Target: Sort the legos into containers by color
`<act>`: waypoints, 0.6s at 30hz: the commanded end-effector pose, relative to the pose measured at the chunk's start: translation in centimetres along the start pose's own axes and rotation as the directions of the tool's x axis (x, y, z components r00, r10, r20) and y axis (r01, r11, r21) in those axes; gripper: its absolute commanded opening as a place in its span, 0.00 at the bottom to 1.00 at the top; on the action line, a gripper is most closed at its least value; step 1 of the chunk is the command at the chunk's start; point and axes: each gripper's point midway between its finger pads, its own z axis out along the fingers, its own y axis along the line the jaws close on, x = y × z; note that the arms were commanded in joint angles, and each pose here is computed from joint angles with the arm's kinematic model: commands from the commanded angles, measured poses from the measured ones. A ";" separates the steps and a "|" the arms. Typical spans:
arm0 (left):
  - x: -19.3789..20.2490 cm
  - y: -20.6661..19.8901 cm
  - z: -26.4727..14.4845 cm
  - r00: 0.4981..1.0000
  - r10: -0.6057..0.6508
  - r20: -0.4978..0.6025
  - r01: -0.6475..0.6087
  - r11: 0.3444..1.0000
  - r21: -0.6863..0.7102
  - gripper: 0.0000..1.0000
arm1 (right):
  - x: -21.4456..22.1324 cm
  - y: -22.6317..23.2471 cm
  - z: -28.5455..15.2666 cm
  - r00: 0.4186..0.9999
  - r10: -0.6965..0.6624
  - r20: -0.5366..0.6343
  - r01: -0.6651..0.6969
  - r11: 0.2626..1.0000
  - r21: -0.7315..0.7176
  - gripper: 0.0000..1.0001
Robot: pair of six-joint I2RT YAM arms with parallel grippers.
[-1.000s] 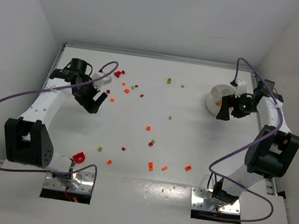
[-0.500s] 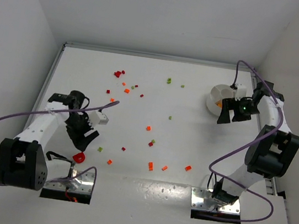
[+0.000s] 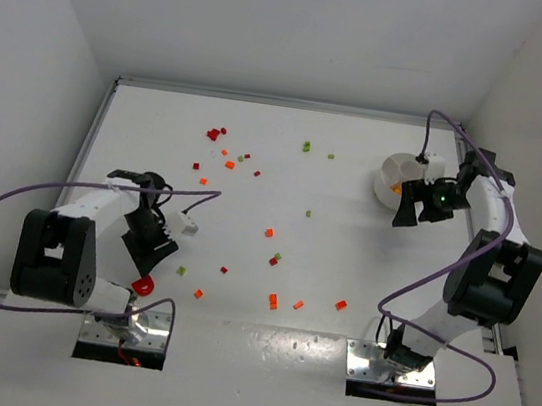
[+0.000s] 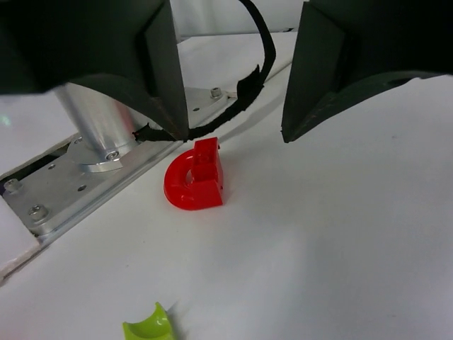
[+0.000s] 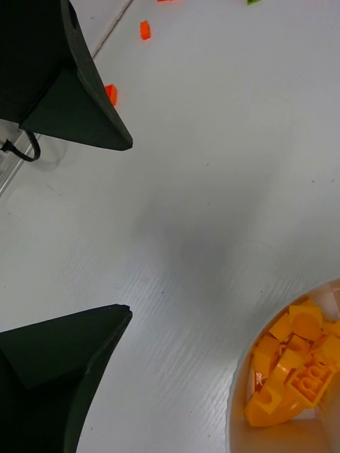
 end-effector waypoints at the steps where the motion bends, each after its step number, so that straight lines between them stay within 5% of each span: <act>1: 0.0 0.6 0.5 0.999 0.010 -0.046 -0.010 1.000 0.000 0.60 | -0.4 0.9 -0.5 0.997 -0.063 0.037 0.063 0.998 -0.012 0.90; 11: -0.6 0.5 1.3 0.997 0.026 -0.076 -0.023 0.999 0.038 0.56 | -0.2 0.7 -0.7 0.996 -0.080 0.047 0.079 0.997 0.022 0.90; 18: -1.1 -0.1 1.3 0.996 0.027 -0.085 -0.024 0.999 0.035 0.65 | -1.1 0.3 -1.0 0.994 -0.096 0.053 0.094 0.995 0.027 0.90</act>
